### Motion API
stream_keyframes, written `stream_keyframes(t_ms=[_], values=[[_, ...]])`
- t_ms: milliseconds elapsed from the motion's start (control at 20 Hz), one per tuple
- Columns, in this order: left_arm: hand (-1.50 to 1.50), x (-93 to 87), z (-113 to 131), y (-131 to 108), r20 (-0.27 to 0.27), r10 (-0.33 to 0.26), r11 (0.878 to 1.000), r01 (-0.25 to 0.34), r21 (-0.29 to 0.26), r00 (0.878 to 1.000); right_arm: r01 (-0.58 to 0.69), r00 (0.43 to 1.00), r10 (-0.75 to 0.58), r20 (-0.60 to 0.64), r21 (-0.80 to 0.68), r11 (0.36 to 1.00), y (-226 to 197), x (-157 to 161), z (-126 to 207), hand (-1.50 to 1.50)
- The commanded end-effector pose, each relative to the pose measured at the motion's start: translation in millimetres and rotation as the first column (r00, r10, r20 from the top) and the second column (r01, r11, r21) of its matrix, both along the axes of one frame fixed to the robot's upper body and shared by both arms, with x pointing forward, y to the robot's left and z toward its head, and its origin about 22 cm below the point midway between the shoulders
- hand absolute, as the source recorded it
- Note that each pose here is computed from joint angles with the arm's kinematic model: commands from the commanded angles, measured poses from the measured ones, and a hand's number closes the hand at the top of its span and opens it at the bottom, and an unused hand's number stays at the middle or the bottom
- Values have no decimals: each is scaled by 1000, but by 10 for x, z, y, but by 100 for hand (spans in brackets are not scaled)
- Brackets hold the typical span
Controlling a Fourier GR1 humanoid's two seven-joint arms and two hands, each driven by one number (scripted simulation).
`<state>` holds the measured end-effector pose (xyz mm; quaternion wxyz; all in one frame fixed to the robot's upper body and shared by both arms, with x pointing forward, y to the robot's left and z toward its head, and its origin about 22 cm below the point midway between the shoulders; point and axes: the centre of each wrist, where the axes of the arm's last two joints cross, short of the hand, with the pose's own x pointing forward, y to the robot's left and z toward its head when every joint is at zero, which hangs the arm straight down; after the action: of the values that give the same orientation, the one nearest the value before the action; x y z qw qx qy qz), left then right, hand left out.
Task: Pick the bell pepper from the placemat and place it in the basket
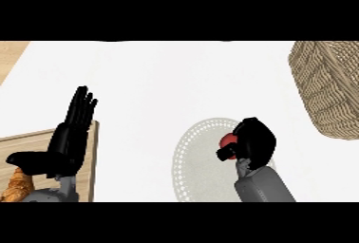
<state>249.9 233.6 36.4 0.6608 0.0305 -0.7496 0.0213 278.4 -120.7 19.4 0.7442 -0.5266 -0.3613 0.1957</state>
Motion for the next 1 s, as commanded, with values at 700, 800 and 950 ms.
stream_keyframes(t_ms=[700,800,950], values=[[0,90,124,-282,49,-138,990,138,7,989,594,716,-553,426,47,803,-1416,1407,1527,150],[0,80,117,-291,47,-149,989,149,19,988,621,686,-561,464,30,784,-1450,1477,1607,150],[0,137,168,-349,58,-158,987,158,15,986,629,642,-559,525,55,775,-1355,1578,1897,150]])
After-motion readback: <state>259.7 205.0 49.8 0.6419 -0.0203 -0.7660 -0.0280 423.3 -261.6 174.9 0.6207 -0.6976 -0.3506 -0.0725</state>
